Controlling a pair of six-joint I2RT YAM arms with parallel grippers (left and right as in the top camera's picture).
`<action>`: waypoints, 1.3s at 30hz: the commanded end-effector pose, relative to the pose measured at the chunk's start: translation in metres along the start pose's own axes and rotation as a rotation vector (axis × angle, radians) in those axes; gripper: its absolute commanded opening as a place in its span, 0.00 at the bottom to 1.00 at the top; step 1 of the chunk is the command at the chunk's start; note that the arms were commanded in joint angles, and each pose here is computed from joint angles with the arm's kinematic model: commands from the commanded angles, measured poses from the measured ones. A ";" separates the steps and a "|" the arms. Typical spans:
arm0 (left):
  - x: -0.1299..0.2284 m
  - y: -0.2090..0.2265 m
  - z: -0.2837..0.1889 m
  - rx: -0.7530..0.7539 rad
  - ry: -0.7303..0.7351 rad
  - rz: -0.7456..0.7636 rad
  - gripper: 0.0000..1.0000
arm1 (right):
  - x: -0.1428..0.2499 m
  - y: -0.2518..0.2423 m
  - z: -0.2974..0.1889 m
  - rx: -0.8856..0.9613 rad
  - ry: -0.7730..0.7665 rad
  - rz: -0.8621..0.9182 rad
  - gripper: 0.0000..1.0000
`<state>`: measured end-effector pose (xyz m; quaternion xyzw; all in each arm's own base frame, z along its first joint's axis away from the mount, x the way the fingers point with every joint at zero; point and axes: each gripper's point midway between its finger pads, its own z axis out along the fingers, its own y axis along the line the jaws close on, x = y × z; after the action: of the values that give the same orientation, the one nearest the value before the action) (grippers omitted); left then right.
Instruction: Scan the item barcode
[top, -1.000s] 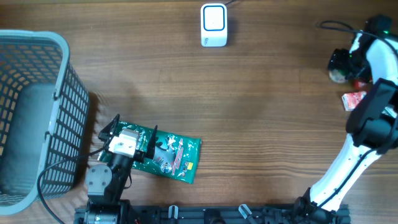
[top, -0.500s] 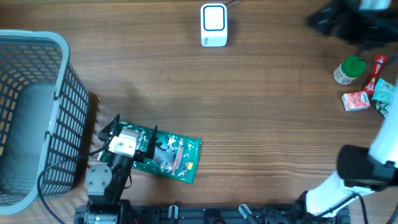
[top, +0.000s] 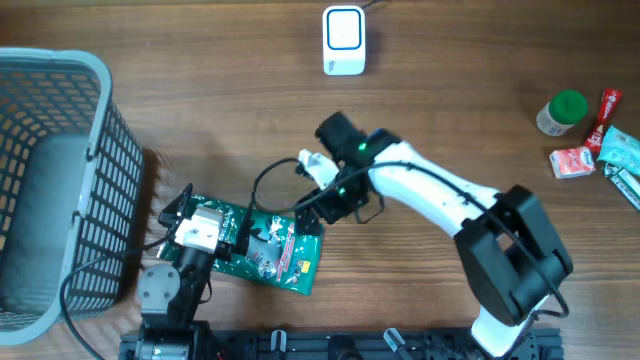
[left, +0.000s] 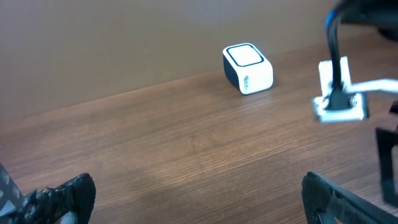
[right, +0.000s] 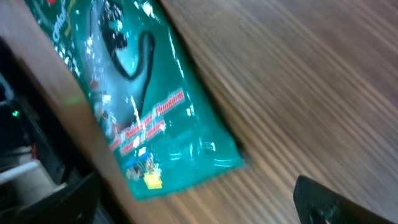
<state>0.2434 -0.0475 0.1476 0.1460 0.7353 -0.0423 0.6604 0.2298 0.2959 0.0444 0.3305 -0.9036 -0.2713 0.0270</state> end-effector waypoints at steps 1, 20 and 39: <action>0.001 -0.003 0.000 0.016 -0.002 -0.006 1.00 | -0.013 0.016 0.013 0.006 -0.057 -0.059 1.00; 0.001 -0.003 0.000 0.016 -0.002 -0.006 1.00 | 0.005 -0.027 0.007 -0.062 0.066 0.408 0.04; 0.001 -0.003 0.000 0.016 -0.003 -0.006 1.00 | 0.095 -0.133 -0.236 0.895 -0.389 0.858 0.05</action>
<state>0.2434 -0.0475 0.1476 0.1458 0.7354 -0.0424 0.6604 0.2854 0.0997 0.1314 -0.0624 -0.9940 -0.0209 -0.0876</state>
